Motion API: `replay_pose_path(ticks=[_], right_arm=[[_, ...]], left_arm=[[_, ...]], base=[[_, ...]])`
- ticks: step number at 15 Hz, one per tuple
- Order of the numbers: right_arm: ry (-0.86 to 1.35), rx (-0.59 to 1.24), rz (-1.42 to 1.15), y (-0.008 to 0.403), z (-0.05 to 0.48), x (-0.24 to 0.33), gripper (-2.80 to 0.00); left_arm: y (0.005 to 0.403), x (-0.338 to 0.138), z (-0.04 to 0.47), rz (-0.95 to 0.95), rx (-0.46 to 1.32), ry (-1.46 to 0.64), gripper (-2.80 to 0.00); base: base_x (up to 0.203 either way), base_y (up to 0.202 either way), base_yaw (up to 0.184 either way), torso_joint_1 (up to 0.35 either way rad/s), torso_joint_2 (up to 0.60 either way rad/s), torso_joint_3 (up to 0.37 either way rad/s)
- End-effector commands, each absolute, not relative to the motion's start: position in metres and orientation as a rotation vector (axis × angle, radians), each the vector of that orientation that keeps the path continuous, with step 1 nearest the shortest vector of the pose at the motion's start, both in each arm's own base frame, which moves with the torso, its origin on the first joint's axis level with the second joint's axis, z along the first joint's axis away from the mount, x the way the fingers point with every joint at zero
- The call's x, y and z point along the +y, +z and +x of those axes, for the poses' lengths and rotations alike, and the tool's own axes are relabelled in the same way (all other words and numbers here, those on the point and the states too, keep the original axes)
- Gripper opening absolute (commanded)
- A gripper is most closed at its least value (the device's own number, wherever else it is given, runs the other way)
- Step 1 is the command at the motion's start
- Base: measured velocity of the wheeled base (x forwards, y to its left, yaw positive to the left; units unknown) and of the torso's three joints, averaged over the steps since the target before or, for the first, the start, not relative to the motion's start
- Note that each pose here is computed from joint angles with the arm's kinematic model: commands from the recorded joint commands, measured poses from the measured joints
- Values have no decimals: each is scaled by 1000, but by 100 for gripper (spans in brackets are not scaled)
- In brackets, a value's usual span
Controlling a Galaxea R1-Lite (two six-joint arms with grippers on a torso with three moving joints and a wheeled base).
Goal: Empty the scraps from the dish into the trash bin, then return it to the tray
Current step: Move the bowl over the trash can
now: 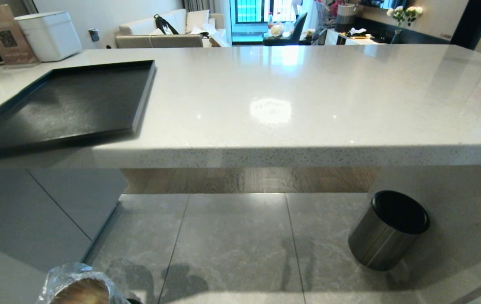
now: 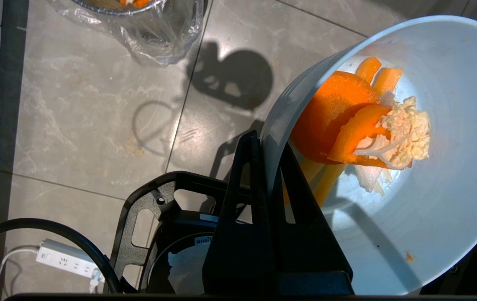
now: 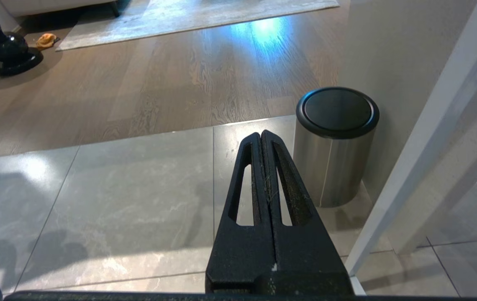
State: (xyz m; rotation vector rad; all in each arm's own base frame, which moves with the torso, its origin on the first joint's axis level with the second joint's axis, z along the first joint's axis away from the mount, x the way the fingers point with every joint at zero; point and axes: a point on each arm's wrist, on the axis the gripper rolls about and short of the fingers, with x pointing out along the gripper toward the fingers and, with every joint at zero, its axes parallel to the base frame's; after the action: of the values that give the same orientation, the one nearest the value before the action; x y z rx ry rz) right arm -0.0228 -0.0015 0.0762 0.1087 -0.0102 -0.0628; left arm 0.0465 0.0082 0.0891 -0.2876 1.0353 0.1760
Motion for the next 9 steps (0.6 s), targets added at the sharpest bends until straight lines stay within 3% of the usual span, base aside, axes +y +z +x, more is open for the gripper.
replay_pose_path(ticks=[1, 9], right_arm=[[-62, -10, 109, 76, -23, -1, -280], [-62, -11, 109, 76, -23, -1, -280]], left_arm=[[89, 8, 47, -289, 1042, 173, -280], [89, 8, 47, -286, 1043, 170, -280]], base=[[-68, 0, -1, 8, 2, 1], [-189, 0, 0, 4, 2, 4]])
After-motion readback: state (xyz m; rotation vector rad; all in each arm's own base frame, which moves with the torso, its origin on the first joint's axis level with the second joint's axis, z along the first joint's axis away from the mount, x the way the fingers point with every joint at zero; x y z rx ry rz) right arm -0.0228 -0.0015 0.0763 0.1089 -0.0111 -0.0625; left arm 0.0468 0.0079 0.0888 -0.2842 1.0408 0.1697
